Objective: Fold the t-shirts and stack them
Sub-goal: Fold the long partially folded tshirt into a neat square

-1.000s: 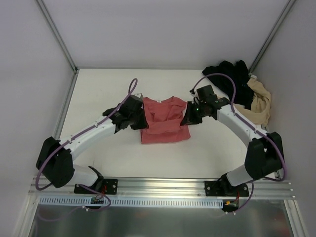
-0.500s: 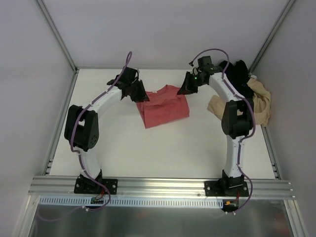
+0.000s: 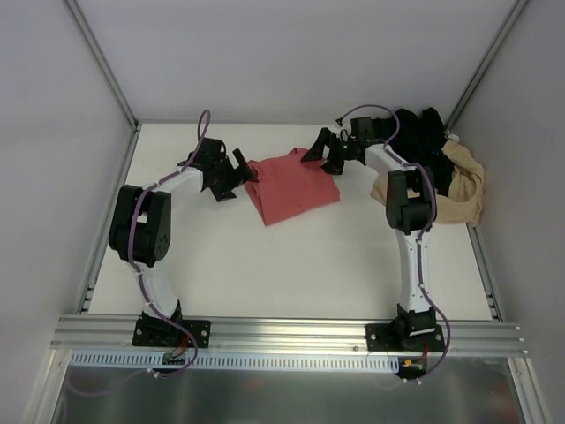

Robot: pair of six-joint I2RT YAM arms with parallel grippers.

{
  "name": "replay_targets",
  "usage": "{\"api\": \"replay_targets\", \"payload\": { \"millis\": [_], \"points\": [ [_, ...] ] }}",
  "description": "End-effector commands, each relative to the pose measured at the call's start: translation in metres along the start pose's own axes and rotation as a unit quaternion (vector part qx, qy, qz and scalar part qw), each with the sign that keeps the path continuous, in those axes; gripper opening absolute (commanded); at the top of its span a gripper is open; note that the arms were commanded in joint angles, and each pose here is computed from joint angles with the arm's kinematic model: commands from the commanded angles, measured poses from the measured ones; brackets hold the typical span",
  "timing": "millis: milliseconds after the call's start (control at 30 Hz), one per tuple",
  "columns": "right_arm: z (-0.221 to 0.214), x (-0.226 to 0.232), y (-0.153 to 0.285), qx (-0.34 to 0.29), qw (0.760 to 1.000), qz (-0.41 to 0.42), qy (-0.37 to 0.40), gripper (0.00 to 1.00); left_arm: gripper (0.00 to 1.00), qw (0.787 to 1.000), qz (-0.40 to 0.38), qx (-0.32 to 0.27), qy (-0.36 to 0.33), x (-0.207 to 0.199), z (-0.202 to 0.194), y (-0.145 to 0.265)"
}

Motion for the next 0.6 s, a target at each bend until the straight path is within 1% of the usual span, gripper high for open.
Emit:
{"api": "replay_targets", "payload": {
  "millis": [0, 100, 133, 200, 267, 300, 333, 400, 433, 500, 533, 567],
  "points": [
    [0.031, 0.063, 0.053, -0.099, 0.987, 0.03, 0.119, 0.99, 0.99, 0.994, -0.077, -0.072, -0.016, -0.037, 0.01, 0.037],
    [0.023, 0.073, 0.076, -0.112, 0.983, 0.008, 0.144, 1.0, 0.99, 0.99, -0.091, -0.096, -0.041, -0.044, 0.006, 0.053],
    [0.021, 0.081, 0.087, -0.118, 0.98, 0.003, 0.163, 0.99, 0.99, 0.988, -0.098, -0.103, -0.054, -0.049, 0.002, 0.06],
    [0.021, 0.085, 0.099, -0.136, 0.975, -0.02, 0.176, 0.99, 0.99, 0.983, -0.12, -0.115, -0.072, -0.058, -0.001, 0.068],
    [0.022, 0.097, 0.116, -0.147, 0.969, -0.032, 0.199, 0.99, 0.99, 0.979, -0.143, -0.106, -0.094, -0.067, -0.009, 0.075],
    [0.017, 0.099, 0.121, -0.136, 0.97, -0.042, 0.196, 0.99, 0.99, 0.976, -0.168, -0.091, -0.109, -0.078, -0.013, 0.08],
    [0.016, 0.105, 0.131, -0.142, 0.966, -0.049, 0.209, 0.99, 0.99, 0.972, -0.178, -0.081, -0.126, -0.082, -0.017, 0.081],
    [0.009, 0.107, 0.139, -0.136, 0.966, -0.063, 0.21, 0.99, 0.99, 0.966, -0.205, -0.062, -0.145, -0.094, -0.022, 0.084],
    [0.005, 0.107, 0.143, -0.136, 0.965, -0.072, 0.211, 1.0, 0.99, 0.962, -0.22, -0.04, -0.158, -0.097, -0.028, 0.082],
    [-0.006, 0.1, 0.152, -0.131, 0.962, -0.103, 0.214, 0.99, 0.99, 0.957, -0.233, -0.022, -0.17, -0.106, -0.034, 0.08],
    [-0.01, 0.098, 0.154, -0.127, 0.963, -0.111, 0.21, 0.99, 0.99, 0.96, -0.223, -0.006, -0.169, -0.102, -0.038, 0.07],
    [-0.022, 0.091, 0.151, -0.113, 0.967, -0.113, 0.2, 0.99, 0.99, 0.959, -0.222, -0.004, -0.176, -0.105, -0.042, 0.065]
  ]
}}
Point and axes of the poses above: each gripper's point midway between its finger pads, its own y axis back along the fingers, its own x axis along the line the jaws close on, z = x × y, the point moved 5 cm from there along y, back along the fingers, and after that the axes turned 8 degrees about y, right-handed, at the moved point
